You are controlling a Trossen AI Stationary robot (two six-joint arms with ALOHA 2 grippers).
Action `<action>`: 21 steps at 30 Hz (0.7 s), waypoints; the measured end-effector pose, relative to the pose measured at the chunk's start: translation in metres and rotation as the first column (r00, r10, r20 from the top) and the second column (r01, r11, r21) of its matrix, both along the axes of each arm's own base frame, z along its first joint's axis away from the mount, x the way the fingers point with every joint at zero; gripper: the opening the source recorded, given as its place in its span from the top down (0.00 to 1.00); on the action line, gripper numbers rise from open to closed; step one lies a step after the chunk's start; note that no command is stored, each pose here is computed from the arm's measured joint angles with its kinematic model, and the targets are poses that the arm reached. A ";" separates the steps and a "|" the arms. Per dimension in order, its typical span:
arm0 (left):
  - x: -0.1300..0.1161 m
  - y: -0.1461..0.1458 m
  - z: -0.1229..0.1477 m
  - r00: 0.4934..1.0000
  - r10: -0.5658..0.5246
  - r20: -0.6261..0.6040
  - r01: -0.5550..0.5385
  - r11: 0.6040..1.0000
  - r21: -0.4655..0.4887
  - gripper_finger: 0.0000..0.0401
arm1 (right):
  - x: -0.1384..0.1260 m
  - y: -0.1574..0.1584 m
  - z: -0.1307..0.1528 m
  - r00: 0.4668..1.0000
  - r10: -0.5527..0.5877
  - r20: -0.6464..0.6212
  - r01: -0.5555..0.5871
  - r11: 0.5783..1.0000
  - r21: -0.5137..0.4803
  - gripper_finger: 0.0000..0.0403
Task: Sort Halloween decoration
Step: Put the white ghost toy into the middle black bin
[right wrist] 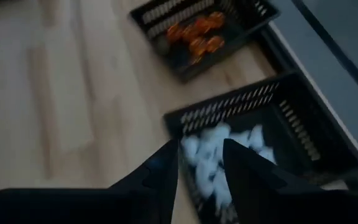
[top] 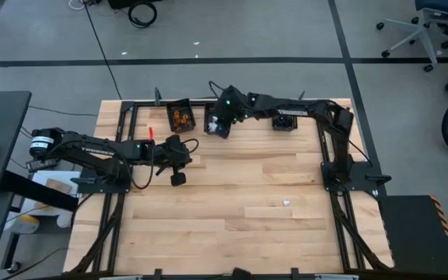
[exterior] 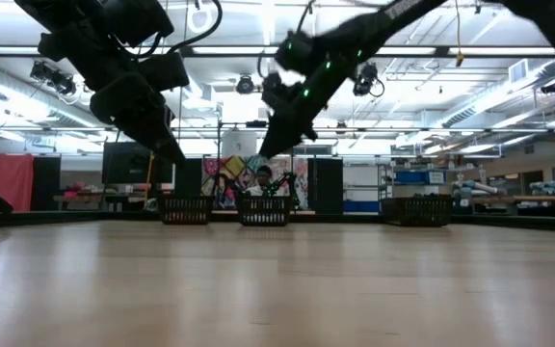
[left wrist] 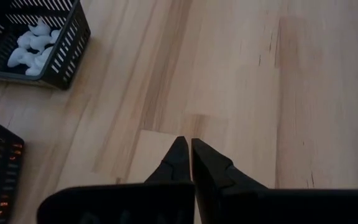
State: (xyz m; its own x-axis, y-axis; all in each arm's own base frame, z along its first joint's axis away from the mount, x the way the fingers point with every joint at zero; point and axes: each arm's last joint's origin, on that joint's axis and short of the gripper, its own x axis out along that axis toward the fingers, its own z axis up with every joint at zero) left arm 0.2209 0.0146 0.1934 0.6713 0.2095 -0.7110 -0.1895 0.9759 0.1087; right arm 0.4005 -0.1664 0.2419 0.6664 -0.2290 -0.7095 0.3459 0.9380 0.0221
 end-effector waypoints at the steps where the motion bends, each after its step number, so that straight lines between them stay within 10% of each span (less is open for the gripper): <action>1: 0.000 0.000 0.000 1.000 0.000 0.001 0.000 1.000 0.000 1.00 | -0.003 0.009 0.003 1.000 0.009 -0.019 -0.010 1.000 -0.019 0.67; 21: 0.014 0.001 0.017 0.974 -0.147 0.172 0.116 0.977 0.181 1.00 | -0.147 0.183 -0.051 0.994 0.066 0.088 -0.066 0.998 -0.003 0.67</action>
